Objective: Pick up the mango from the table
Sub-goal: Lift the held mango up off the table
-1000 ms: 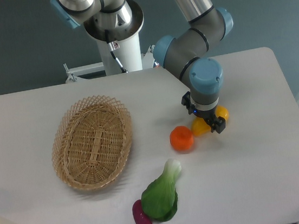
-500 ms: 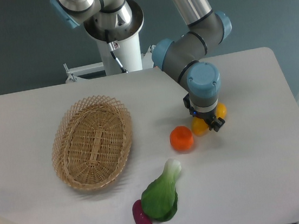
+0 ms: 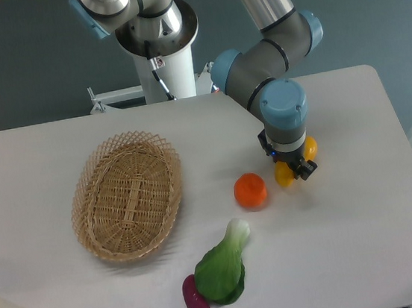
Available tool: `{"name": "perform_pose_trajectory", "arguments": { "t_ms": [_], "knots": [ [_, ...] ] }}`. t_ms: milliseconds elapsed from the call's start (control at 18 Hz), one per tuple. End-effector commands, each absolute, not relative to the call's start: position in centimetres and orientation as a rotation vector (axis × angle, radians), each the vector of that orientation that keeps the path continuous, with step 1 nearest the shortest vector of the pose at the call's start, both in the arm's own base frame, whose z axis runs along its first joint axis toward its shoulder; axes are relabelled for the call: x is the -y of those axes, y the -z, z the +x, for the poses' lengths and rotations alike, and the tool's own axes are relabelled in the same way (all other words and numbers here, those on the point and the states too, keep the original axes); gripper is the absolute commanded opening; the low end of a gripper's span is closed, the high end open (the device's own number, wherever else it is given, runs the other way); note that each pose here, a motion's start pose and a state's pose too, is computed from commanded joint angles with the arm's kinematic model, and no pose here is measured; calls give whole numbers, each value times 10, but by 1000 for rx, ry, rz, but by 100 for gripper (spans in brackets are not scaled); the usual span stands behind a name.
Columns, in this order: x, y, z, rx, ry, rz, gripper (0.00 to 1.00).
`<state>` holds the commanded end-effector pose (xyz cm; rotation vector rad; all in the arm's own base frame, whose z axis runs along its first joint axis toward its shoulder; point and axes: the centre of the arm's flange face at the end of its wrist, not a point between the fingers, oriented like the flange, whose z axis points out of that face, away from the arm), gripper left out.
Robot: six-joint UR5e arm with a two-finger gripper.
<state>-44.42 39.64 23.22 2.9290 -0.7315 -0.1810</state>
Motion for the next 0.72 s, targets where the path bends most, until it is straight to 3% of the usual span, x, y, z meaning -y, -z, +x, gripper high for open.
{"name": "perform_pose_trajectory", "arguments": {
  "t_ms": [722],
  "knots": [
    [-411, -270, -471, 541, 256, 3126, 48]
  ]
}}
